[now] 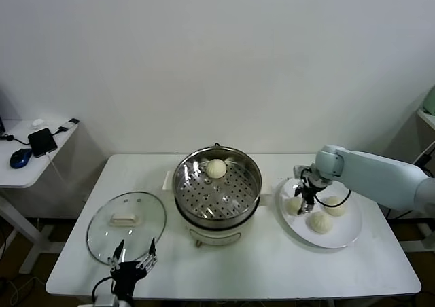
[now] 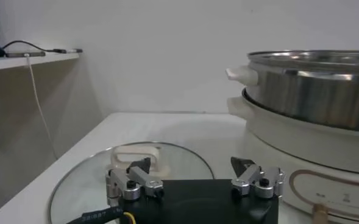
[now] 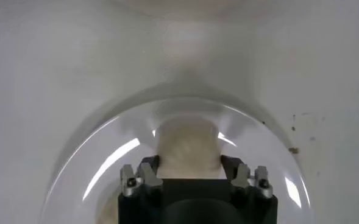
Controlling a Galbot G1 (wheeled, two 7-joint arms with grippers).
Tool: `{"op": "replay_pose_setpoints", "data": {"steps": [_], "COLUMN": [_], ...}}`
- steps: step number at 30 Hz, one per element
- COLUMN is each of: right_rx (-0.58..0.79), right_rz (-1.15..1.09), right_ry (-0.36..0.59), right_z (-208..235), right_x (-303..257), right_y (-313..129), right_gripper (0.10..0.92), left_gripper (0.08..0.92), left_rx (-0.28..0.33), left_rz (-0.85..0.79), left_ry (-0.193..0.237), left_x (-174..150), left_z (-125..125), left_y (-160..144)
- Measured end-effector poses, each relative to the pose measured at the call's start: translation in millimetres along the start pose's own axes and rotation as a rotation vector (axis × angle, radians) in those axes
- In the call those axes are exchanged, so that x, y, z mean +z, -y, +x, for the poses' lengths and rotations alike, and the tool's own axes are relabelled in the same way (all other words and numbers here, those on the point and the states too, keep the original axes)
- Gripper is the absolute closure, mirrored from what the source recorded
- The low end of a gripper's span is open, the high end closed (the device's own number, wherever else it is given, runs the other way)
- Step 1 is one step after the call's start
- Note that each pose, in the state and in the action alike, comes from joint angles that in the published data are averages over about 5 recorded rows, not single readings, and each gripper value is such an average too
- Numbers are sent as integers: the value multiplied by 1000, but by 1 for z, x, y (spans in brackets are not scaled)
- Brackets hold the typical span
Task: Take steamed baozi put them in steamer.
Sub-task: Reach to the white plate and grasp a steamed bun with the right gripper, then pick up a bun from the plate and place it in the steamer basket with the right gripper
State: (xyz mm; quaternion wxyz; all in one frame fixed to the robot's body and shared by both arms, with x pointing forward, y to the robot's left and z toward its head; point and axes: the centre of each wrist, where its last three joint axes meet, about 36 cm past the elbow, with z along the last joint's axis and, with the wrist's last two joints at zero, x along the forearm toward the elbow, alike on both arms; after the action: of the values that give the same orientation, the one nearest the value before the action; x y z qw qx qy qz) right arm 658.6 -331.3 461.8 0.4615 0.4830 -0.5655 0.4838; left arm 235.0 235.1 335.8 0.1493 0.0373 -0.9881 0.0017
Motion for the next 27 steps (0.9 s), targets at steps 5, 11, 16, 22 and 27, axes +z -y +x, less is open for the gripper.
{"op": "replay_pose_setpoints", "data": {"steps": [5, 11, 16, 22, 27], "right_rx": [6, 49, 111, 124, 100], "right_rz": [14, 51, 77, 128, 166], "right_ry": [17, 42, 109, 217, 250], "right_z": [29, 109, 192, 243, 242], "right_x": [-5, -29, -75, -165, -234], "right_y": [9, 36, 50, 29, 3], "right_gripper": [377, 377, 374, 372, 376], "left_gripper": [177, 177, 177, 177, 177], "left_rx": [3, 10, 19, 27, 28], "left_rz": [-2, -5, -9, -9, -9], "left_ry": [4, 12, 20, 34, 42], "left_x": [-3, -6, -9, -14, -17], "left_z": [3, 4, 5, 3, 4], "left_y": [1, 1, 3, 4, 4]}}
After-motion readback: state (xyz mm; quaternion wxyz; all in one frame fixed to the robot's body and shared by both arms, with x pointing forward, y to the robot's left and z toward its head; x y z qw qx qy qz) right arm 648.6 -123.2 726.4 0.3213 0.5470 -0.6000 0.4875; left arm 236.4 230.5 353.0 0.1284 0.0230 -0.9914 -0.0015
